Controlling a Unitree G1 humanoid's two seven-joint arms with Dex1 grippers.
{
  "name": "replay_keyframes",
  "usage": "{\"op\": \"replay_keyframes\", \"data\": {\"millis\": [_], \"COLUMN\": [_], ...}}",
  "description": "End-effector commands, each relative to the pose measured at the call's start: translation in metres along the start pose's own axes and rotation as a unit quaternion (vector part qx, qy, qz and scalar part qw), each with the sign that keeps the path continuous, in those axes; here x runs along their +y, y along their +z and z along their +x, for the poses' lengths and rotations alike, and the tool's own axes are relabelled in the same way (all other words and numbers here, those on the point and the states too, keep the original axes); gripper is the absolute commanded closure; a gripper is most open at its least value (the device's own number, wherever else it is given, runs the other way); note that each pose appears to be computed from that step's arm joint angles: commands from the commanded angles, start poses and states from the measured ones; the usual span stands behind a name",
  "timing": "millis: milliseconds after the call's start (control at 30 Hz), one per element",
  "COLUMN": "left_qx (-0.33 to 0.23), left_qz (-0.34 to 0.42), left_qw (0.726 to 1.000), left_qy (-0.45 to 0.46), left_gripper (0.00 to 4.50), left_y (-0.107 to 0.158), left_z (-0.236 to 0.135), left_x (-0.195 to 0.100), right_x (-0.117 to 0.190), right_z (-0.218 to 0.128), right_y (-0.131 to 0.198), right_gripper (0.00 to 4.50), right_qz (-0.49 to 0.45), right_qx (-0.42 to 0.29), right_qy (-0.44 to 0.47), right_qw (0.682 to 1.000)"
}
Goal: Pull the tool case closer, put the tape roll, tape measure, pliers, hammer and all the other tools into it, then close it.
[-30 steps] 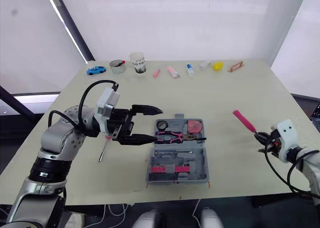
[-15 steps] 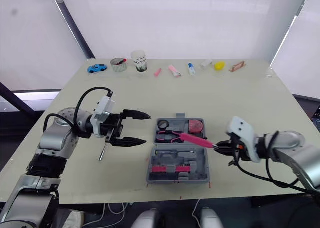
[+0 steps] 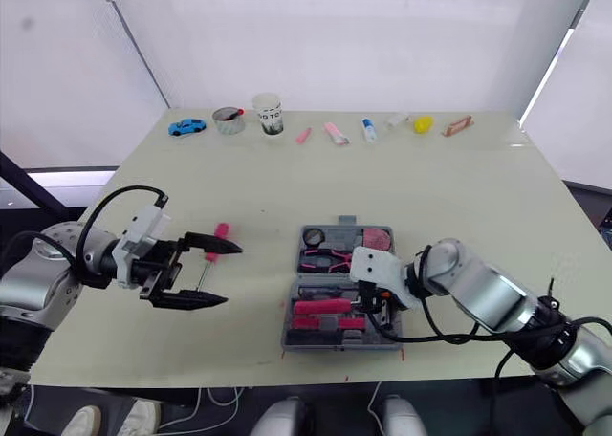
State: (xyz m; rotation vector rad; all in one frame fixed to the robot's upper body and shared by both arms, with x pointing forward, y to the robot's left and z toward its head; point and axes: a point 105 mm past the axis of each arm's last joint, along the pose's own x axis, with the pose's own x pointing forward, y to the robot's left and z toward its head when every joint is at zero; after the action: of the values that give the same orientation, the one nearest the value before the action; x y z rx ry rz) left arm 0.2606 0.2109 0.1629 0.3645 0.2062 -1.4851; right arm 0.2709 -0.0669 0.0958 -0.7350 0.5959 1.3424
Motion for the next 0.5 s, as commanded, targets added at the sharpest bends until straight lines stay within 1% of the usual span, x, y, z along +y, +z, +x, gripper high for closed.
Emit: {"op": "replay_keyframes", "data": {"millis": [33, 200, 500], "left_qx": [-0.005, 0.009, -0.006], "left_qz": [0.037, 0.041, 0.038], "left_qw": [0.999, 0.998, 0.999], "left_qy": [-0.035, -0.037, -0.03], "left_gripper": [0.0, 0.0, 0.0], "left_y": [0.014, 0.009, 0.006], "left_z": [-0.003, -0.005, 0.0], "left_x": [-0.01, -0.013, -0.007], "right_x": [-0.007, -0.009, -0.012], "right_z": [-0.001, 0.01, 0.019], "right_y": [0.006, 0.012, 0.012], "right_gripper": [4.44, 4.44, 4.44], "right_qz": [-0.026, -0.032, -0.046], "right_qx": [0.006, 0.002, 0.001], "right_qy": [-0.013, -0.01, -0.017], "right_qw": [1.0, 0.999, 0.999]}}
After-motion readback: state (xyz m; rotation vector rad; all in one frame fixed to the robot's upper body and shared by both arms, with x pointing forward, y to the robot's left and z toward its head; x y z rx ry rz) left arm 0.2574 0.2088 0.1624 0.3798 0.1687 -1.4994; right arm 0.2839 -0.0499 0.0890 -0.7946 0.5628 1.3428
